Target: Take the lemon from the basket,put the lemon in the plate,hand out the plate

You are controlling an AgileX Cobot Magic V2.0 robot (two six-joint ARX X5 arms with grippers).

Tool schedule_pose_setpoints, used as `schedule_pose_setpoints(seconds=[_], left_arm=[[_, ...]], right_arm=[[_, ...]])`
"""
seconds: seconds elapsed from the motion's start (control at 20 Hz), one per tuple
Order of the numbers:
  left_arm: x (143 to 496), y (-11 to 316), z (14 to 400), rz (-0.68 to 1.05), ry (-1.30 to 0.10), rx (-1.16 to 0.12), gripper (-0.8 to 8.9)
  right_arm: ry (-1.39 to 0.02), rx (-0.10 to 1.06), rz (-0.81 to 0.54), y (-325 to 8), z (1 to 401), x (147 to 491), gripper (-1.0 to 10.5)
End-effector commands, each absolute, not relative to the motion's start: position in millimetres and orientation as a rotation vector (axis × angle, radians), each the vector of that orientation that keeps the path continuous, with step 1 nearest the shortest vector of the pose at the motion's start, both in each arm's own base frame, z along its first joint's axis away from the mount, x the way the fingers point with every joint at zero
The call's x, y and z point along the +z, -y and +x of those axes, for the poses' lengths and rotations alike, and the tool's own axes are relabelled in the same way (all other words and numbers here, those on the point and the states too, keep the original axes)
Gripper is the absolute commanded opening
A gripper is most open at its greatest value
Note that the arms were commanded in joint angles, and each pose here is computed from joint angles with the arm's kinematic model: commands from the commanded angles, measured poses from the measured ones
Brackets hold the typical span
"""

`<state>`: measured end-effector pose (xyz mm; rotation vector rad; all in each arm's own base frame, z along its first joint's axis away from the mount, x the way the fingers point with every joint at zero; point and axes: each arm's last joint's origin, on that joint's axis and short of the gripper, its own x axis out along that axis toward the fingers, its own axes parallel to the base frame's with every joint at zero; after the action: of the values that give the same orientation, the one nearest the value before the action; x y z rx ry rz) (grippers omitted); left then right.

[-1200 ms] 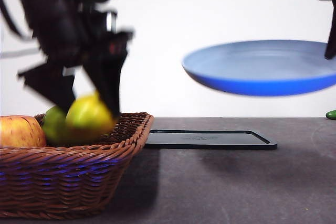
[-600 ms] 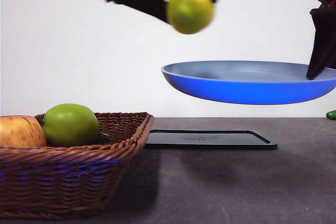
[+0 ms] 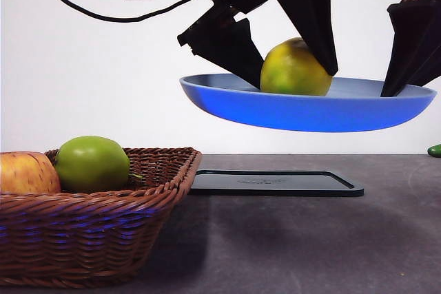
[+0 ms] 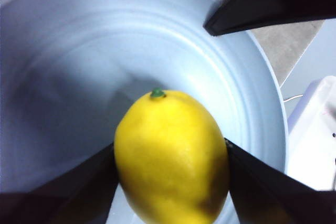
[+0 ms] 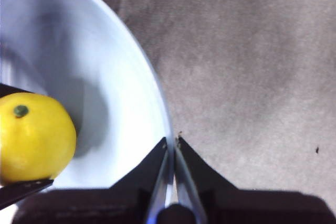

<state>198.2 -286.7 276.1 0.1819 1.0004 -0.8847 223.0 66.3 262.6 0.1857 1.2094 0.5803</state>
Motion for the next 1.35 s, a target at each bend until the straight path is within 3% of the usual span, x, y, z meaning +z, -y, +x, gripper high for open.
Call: schedule_pose_setpoints(seconds=[0.05,0.5,0.9,1.1,1.35], left_arm=[[275,294,197,0.195,-0.99,-0.909,3.61],[293,284,193,0.165,-0.963,-0.931,3.76],[395,220,183,0.25,-0.788,-0.809,3.76],[433,186,162,0.267,-0.712,-0.765,3.76],[443,167,145,0.247,-0.712,-0.774,3.76]], right_arm=[[-1.206,0.591,0.192,-69,226,263,0.1],[-1.217,0.557,0.223,-68,226,263,0.1],[-1.243,0.471,0.297,-52,239,255,0.1],[-1.244,0.411,0.351,-40,273,245,0.1],[-1.152,0.353,0.443,-40,342,238,0.1]])
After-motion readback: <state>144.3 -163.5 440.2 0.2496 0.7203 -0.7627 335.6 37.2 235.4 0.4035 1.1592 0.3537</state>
